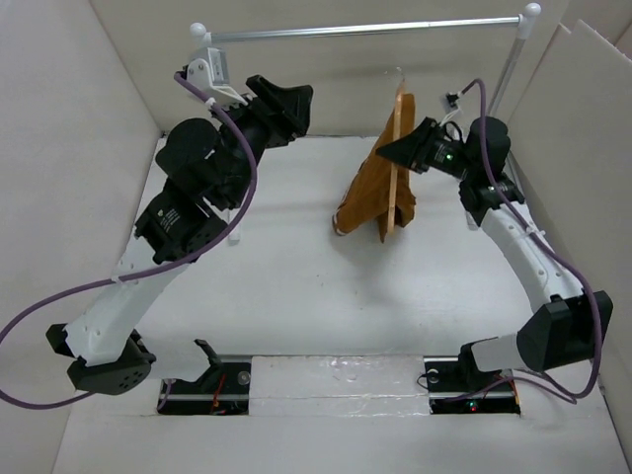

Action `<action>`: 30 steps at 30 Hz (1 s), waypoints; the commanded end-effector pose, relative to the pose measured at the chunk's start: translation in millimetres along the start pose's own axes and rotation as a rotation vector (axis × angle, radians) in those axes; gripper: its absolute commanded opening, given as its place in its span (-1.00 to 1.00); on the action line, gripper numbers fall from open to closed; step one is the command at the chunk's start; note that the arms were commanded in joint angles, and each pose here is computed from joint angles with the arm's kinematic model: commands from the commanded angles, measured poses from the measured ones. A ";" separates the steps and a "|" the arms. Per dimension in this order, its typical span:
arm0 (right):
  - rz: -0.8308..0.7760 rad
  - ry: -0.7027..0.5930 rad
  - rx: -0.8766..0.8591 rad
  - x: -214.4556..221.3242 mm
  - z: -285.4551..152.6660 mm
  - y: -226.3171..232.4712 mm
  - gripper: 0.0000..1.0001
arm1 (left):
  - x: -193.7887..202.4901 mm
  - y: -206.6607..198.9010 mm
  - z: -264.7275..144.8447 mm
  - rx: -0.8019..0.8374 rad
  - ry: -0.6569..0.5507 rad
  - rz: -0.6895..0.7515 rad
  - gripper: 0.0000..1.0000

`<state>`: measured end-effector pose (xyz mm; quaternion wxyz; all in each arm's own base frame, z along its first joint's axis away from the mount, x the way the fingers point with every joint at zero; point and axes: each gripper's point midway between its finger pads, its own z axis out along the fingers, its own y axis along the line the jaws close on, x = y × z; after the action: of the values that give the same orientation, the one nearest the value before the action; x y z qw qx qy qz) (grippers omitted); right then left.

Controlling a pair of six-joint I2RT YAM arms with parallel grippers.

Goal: Place the trousers on the hanger
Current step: Place the hanger at the clothesline.

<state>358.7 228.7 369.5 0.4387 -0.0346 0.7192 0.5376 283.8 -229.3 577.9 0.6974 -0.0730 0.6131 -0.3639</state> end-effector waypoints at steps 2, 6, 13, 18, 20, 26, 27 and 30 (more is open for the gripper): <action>-0.315 -0.268 -0.159 -100.9 -29.0 68.2 -1.00 | 47.2 20.9 7.2 -0.047 0.086 0.047 0.06; -0.296 -0.344 -0.141 -136.0 -35.4 54.1 -1.00 | 80.5 32.1 3.4 -0.057 0.171 0.053 0.06; -0.274 -0.493 -0.134 -190.4 -53.3 42.5 -1.00 | 133.0 51.7 -5.4 -0.077 0.291 0.048 0.06; -0.244 -0.585 -0.189 -217.3 -62.2 33.9 -1.00 | 159.3 54.6 -10.3 -0.057 0.359 0.031 0.06; -0.240 -0.612 -0.210 -225.7 -64.1 33.4 -1.00 | 167.3 53.4 -11.3 -0.044 0.381 0.021 0.06; -0.235 -0.668 -0.165 -245.2 -66.6 25.0 -1.00 | 185.4 60.5 -12.7 -0.054 0.418 0.028 0.05; -0.221 -0.672 -0.155 -247.6 -63.4 16.9 -1.00 | 186.7 61.1 -13.0 -0.054 0.421 0.030 0.05; -0.198 -0.696 -0.131 -258.9 -59.3 -2.3 -1.00 | 196.1 65.1 -13.2 -0.058 0.437 0.037 0.05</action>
<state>511.9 82.5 429.9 0.5669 0.1512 0.6127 0.5295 296.8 -293.3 371.4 0.5431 0.0021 0.7761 -0.3206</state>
